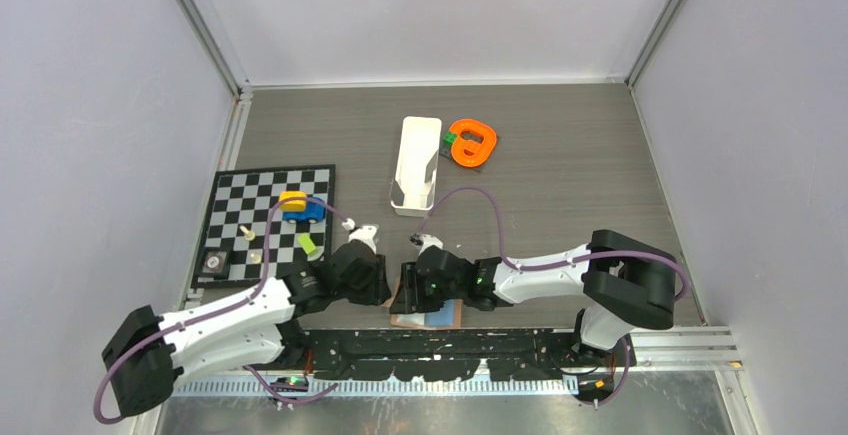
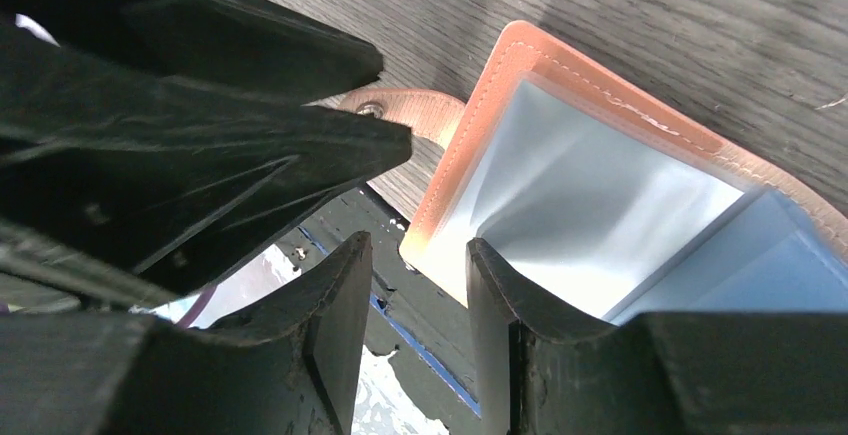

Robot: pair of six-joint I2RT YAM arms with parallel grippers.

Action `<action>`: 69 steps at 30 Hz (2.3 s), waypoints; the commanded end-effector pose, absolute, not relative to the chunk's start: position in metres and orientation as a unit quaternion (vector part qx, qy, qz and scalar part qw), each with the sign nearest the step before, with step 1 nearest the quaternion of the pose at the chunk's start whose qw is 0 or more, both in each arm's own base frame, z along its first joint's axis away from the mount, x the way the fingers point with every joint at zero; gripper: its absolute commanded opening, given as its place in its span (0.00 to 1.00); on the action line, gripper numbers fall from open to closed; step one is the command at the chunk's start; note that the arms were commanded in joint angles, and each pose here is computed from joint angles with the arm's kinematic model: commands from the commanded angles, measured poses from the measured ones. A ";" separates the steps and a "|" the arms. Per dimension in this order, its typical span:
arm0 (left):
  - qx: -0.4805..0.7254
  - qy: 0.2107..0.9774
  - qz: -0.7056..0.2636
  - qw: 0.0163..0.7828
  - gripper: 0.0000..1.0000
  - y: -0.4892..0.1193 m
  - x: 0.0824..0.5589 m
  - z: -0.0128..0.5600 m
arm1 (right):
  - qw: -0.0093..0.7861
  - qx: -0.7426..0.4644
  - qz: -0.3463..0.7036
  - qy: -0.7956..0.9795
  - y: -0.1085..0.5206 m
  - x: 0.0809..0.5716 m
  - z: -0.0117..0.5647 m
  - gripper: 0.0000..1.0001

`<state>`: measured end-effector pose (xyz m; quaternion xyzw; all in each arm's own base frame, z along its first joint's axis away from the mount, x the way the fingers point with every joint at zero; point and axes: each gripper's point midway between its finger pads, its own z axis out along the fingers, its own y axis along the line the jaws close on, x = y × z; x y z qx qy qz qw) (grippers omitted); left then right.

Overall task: Put the credit cards into the card holder
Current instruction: Open the card holder at the center of the board.

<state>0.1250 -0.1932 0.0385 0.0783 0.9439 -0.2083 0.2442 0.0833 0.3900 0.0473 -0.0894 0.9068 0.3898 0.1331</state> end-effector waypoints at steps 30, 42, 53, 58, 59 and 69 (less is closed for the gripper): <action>0.038 0.905 -0.317 0.282 0.60 -0.228 0.147 0.069 | 0.156 -0.099 0.415 0.891 0.386 0.083 0.068 0.38; 0.036 0.910 -0.328 0.251 0.49 -0.241 0.145 0.057 | 0.158 -0.096 0.416 0.890 0.381 0.082 0.069 0.37; 0.024 0.911 -0.339 0.235 0.10 -0.246 0.142 0.050 | 0.174 -0.072 0.404 0.895 0.363 0.086 0.080 0.38; 0.022 0.909 -0.342 0.236 0.01 -0.245 0.141 0.052 | 0.212 -0.023 0.323 0.922 0.326 0.103 0.076 0.42; 0.022 0.909 -0.342 0.237 0.00 -0.245 0.141 0.052 | 0.216 -0.017 0.308 0.927 0.318 0.105 0.074 0.43; 0.020 0.909 -0.342 0.238 0.00 -0.243 0.140 0.052 | 0.233 0.016 0.252 0.939 0.280 0.109 0.074 0.45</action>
